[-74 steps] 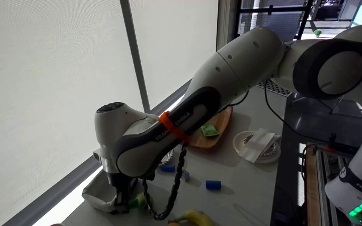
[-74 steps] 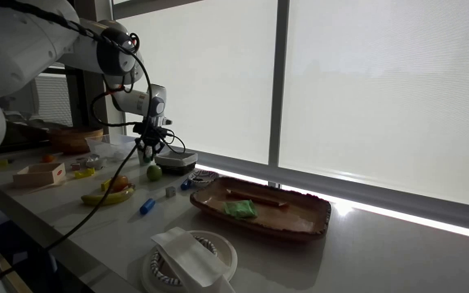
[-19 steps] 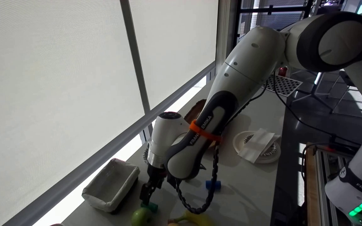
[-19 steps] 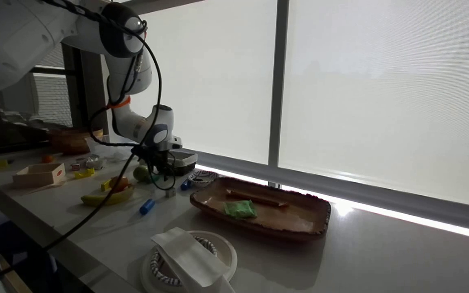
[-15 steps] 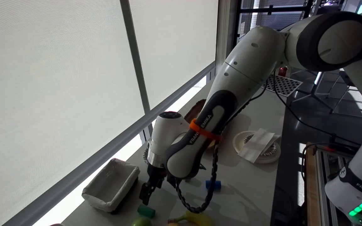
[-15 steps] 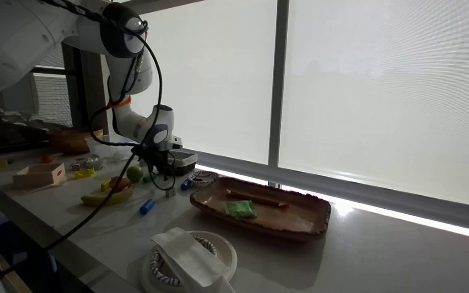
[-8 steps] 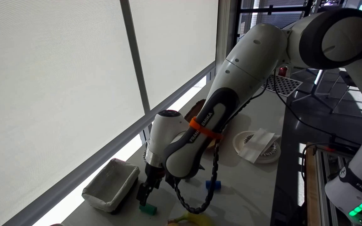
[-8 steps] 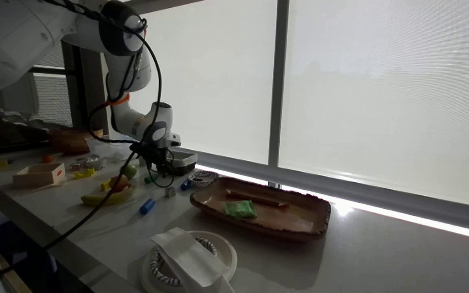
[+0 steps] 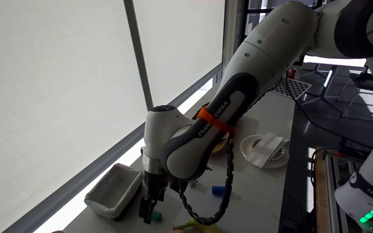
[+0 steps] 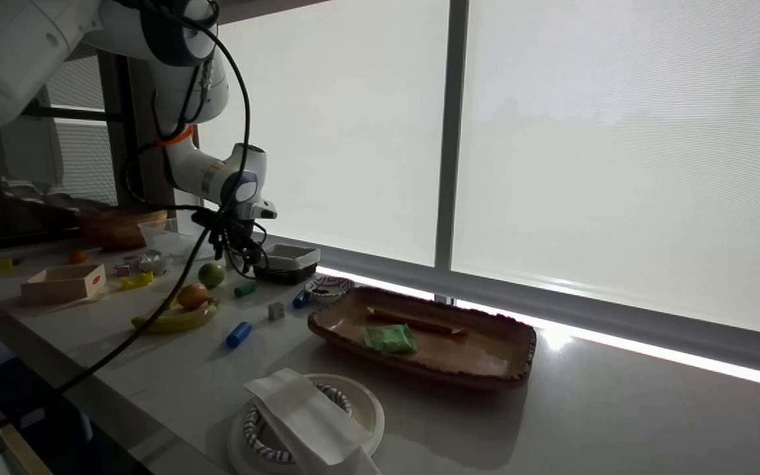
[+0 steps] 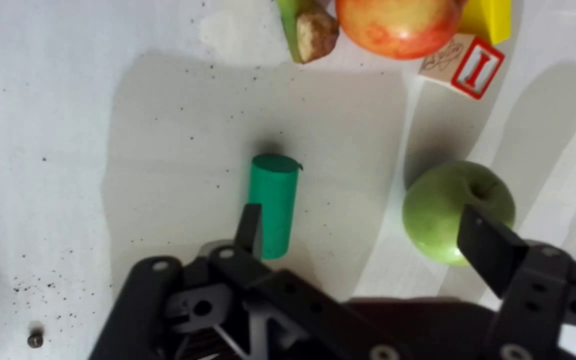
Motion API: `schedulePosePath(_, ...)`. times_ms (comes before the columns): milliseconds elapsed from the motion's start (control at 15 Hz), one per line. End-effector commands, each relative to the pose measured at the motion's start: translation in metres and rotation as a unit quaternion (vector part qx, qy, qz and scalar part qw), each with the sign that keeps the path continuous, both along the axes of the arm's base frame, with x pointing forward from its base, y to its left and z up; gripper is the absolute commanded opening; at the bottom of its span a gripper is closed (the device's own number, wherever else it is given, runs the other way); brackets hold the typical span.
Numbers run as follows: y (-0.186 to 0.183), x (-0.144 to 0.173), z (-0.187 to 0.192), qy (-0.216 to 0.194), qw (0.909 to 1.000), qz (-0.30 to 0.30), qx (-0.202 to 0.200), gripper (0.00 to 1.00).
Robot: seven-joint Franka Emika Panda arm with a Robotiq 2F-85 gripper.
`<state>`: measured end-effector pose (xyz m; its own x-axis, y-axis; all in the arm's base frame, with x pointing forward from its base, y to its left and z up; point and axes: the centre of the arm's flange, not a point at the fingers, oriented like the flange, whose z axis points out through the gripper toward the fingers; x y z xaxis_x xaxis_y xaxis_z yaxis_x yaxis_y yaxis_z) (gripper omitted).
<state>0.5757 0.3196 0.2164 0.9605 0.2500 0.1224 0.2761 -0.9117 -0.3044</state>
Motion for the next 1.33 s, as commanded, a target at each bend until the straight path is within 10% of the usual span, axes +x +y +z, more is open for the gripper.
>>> schedulePosePath(0,0.011,-0.019,0.022,0.03,0.9981,0.045,-0.031,1.0)
schedulePosePath(400,0.039,-0.049,0.033,0.067,0.9885,0.113,-0.074,1.0)
schedulePosePath(1267,0.064,-0.065,-0.013,0.007,0.9712,0.165,-0.172,0.98)
